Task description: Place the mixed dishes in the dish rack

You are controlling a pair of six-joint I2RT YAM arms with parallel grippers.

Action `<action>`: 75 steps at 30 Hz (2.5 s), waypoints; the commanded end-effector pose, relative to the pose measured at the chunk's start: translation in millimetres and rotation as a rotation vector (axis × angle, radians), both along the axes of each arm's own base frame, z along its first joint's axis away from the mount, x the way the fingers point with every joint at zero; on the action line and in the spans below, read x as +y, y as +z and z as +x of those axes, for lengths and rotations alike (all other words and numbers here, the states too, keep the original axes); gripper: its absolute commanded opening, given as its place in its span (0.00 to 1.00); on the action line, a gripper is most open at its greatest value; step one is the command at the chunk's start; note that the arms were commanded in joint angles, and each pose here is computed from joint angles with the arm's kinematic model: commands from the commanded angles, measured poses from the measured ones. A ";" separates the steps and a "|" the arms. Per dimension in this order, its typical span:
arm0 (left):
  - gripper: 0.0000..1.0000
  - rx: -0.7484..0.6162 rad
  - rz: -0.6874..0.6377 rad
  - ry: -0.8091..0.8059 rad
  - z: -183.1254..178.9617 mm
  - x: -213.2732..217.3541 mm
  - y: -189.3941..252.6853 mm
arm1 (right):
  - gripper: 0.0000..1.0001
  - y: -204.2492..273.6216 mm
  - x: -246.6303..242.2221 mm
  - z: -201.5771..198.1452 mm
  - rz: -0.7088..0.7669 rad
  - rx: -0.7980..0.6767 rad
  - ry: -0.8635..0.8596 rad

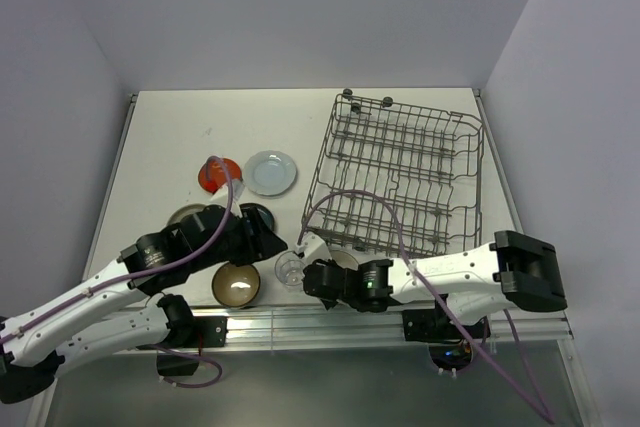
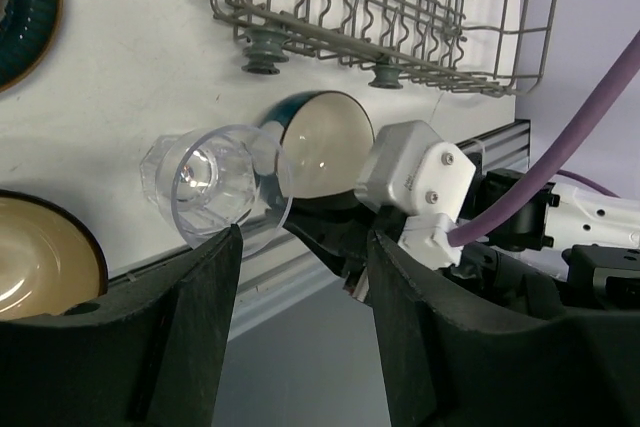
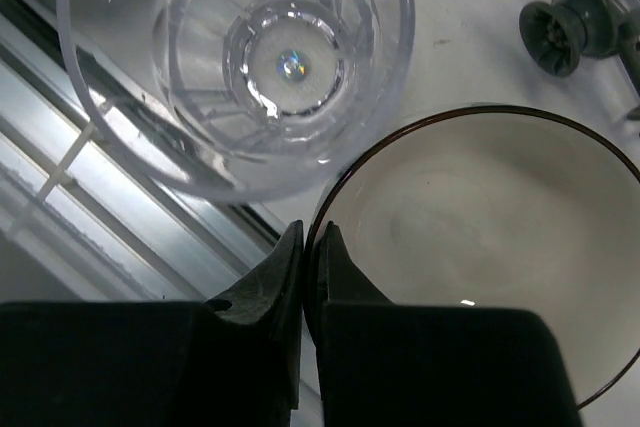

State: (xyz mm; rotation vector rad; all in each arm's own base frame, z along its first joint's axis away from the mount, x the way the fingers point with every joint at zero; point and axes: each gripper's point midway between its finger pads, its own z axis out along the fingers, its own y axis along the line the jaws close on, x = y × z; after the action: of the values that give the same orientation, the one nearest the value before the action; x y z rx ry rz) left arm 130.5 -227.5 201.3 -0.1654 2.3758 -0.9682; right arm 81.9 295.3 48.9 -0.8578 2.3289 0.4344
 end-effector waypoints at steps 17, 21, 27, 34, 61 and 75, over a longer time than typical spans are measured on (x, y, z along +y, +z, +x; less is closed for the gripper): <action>0.52 0.096 -0.024 -0.088 -29.2 -23.1 -13.2 | 0.84 46.7 3.0 -1.6 0.112 -0.005 -0.130; 0.51 0.115 0.018 -0.112 -38.1 -36.3 -20.0 | 0.85 80.2 -27.7 11.7 0.159 -0.040 -0.293; 0.50 0.131 0.081 -0.124 -54.1 -56.8 -26.4 | 0.95 136.0 -123.3 40.7 0.312 -0.119 -0.697; 0.48 0.288 0.114 0.060 -58.1 -73.1 -63.0 | 1.00 176.0 -165.7 43.7 0.576 -0.061 -0.792; 0.45 0.469 0.145 0.488 -54.0 -78.8 -105.2 | 0.99 153.6 -158.8 36.9 0.513 -0.035 -0.760; 0.42 0.462 0.176 0.549 -49.3 -87.8 -125.2 | 0.99 147.2 -155.2 35.7 0.496 -0.034 -0.744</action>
State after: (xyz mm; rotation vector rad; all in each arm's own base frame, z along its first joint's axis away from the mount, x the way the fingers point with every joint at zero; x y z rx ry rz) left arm 74.2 -302.8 65.0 -0.8144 2.6577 -0.4299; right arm 113.8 138.3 196.9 0.2216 2.1893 0.6089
